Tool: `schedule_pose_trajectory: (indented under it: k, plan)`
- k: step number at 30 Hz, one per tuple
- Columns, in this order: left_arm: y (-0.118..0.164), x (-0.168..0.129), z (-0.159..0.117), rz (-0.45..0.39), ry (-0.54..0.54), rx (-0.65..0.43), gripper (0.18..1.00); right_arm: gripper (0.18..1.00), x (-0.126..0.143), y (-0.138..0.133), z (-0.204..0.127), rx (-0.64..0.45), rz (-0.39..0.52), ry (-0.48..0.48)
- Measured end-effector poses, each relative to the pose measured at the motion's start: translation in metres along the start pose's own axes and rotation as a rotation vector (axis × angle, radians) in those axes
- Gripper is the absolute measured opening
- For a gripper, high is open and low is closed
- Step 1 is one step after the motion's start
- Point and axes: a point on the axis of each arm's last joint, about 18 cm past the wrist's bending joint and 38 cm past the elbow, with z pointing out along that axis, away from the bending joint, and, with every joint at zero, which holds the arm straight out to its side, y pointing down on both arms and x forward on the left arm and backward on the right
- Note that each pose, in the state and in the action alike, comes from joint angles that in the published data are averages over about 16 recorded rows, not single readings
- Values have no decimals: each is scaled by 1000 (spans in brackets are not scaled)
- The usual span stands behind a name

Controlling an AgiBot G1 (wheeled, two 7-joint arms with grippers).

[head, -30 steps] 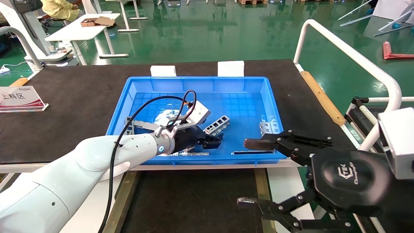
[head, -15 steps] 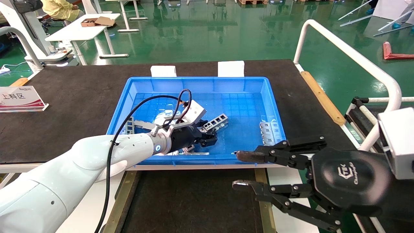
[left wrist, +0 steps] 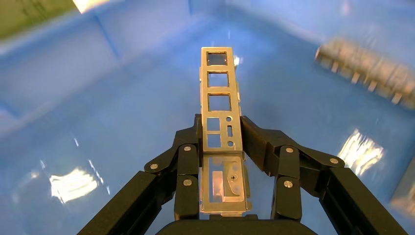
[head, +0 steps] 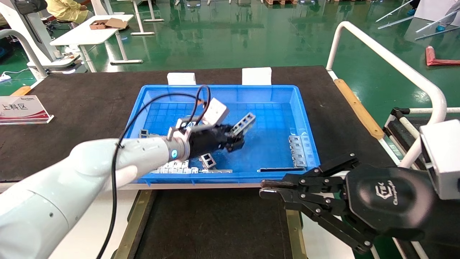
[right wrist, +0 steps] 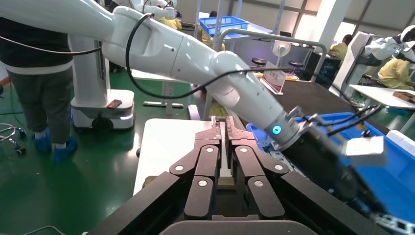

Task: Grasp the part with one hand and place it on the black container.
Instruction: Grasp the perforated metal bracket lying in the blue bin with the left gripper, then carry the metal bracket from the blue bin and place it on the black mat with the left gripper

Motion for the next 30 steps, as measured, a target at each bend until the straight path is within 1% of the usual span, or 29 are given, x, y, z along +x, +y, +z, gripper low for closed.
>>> schedule_pose_trajectory:
  k: [4,8,12,16,23,30]
  plan:
    - [-16,-5,-11,-9,38,45,328,233,0,0,0,0,0,0]
    - [-29,-10,-27,-8,91,93,327,208,0,0,0,0,0,0]
    - [-37,-13,-49,1,156,141,327,196,0,0,0,0,0,0]
    - [-40,-13,-76,14,225,181,326,192,0,0,0,0,0,0]
    - [-28,1,-124,22,331,208,326,191,0,0,0,0,0,0]
    - [1,27,-159,-12,390,172,325,191,0,0,0,0,0,0]
